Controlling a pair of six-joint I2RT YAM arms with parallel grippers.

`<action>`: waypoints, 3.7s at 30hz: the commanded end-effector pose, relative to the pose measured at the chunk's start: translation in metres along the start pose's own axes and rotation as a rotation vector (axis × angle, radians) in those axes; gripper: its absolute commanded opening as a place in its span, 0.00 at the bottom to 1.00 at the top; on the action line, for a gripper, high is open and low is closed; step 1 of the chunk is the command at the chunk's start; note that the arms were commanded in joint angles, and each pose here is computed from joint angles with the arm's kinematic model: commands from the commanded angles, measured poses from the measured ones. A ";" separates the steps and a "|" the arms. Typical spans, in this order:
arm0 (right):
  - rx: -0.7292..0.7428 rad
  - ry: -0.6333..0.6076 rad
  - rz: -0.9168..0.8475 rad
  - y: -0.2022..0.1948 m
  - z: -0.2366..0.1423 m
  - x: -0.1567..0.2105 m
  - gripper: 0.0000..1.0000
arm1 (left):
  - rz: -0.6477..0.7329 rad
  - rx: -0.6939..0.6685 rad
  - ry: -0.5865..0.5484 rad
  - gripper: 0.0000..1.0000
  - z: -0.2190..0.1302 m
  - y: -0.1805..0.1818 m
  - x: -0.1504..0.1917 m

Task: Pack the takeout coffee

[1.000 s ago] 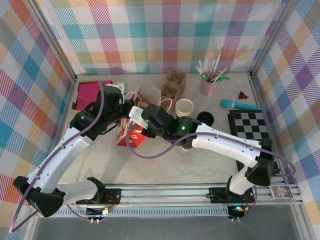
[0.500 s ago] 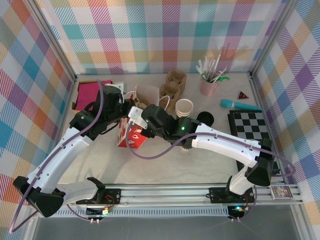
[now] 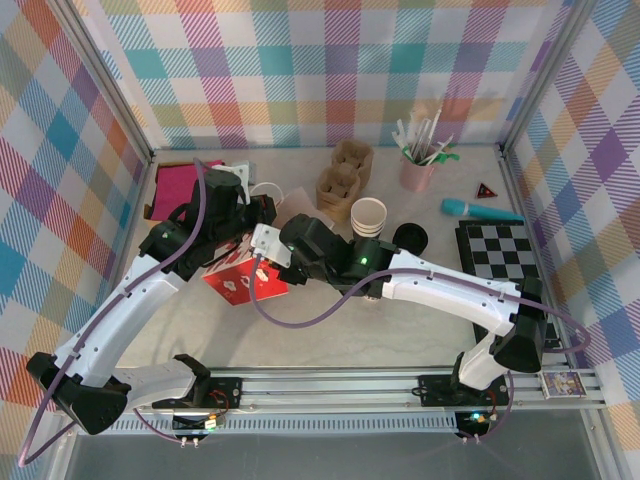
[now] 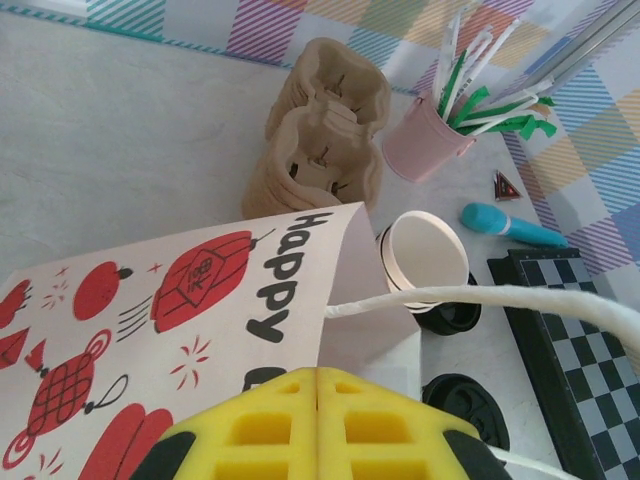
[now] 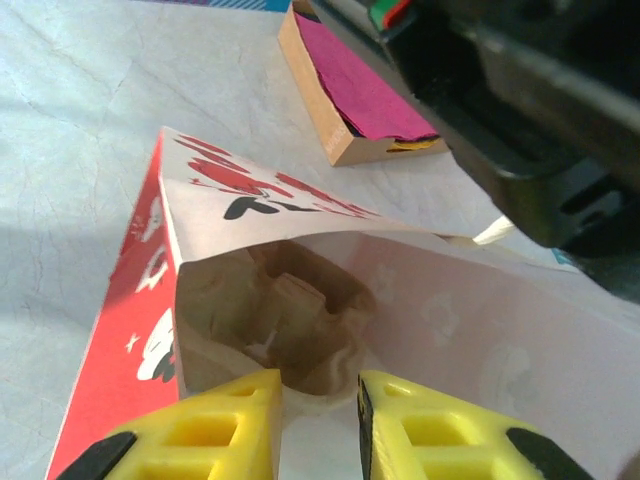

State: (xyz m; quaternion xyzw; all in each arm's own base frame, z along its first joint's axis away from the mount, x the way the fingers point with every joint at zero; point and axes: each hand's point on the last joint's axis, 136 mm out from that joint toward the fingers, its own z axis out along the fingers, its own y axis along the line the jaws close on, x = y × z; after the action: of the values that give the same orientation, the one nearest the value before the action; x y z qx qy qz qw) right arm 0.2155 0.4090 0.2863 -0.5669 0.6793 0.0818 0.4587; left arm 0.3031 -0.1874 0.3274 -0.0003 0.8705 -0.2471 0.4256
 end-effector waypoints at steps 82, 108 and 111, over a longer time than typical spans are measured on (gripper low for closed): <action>-0.504 0.034 0.057 0.122 -0.015 0.049 0.36 | 0.146 0.233 0.217 0.00 -0.055 0.003 0.101; -0.500 0.028 -0.193 0.136 0.036 0.055 0.34 | 0.123 0.228 0.212 0.00 -0.058 0.002 0.098; -0.479 0.014 -0.201 0.134 0.041 0.052 0.34 | 0.116 0.228 0.212 0.00 -0.058 0.002 0.098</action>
State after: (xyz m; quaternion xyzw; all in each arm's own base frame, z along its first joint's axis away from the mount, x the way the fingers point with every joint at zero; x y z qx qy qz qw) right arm 0.1243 0.4310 0.1547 -0.7204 0.6064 0.1858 0.2806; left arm 0.2019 -0.1805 0.2746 0.1299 0.8804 -0.3049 0.3392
